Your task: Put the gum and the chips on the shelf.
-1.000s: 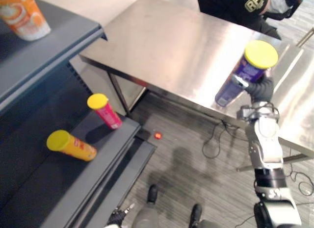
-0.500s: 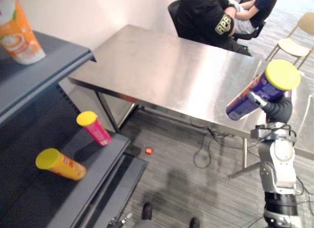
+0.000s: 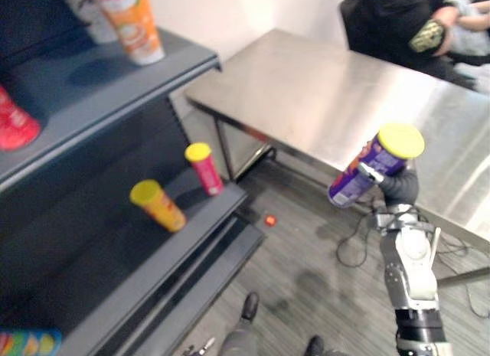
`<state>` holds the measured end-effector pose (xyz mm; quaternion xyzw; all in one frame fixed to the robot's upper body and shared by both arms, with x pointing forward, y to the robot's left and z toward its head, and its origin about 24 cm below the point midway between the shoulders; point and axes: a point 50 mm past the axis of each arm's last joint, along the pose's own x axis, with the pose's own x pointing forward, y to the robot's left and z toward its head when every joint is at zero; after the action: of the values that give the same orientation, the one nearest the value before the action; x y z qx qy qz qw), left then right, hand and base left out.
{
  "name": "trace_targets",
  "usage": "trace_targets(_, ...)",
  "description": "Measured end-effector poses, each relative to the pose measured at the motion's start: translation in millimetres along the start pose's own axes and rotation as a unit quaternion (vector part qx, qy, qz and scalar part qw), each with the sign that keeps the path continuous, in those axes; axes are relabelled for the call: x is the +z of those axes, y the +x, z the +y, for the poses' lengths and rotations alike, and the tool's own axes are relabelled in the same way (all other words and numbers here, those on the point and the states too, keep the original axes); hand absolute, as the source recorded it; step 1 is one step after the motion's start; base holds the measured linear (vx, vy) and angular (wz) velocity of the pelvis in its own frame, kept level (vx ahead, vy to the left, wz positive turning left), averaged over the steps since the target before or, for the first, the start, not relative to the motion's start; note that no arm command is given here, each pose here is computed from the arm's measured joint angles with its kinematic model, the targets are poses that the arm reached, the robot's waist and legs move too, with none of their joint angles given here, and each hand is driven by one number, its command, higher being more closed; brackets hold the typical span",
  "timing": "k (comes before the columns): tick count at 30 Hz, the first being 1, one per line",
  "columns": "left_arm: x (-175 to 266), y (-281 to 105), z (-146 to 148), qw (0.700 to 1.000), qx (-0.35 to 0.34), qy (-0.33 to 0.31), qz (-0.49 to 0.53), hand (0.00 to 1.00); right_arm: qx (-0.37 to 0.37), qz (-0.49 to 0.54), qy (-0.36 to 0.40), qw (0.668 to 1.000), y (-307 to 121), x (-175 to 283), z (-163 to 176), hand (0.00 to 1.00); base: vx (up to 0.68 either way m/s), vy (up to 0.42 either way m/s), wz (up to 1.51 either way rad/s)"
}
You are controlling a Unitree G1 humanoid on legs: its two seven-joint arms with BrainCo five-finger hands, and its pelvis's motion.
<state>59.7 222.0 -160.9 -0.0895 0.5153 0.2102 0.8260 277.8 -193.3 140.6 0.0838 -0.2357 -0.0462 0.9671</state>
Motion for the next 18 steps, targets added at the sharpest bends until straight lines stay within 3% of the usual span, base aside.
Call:
trace_targets(2,-9,-1,0,0.999,0.010,-0.051,0.015,0.00,-0.023,-0.009,-0.008,1.000,4,4,-6,1.00,-0.03,-0.017,1.42)
trace_targets(5,-29,-6,2,0.996,0.021,-0.077,0.048,0.00,-0.066,-0.015,-0.028,0.997,-3,9,-28,1.00,0.01,0.035,1.35)
trace_targets(12,-33,-7,2,0.994,0.028,-0.093,0.057,0.00,-0.120,-0.022,-0.041,0.992,-15,15,-52,1.00,-0.07,0.268,1.20)
trace_targets(18,-41,-10,8,0.994,0.038,-0.079,0.067,0.00,-0.151,-0.017,-0.046,0.987,-23,13,-56,1.00,-0.06,0.190,0.43)
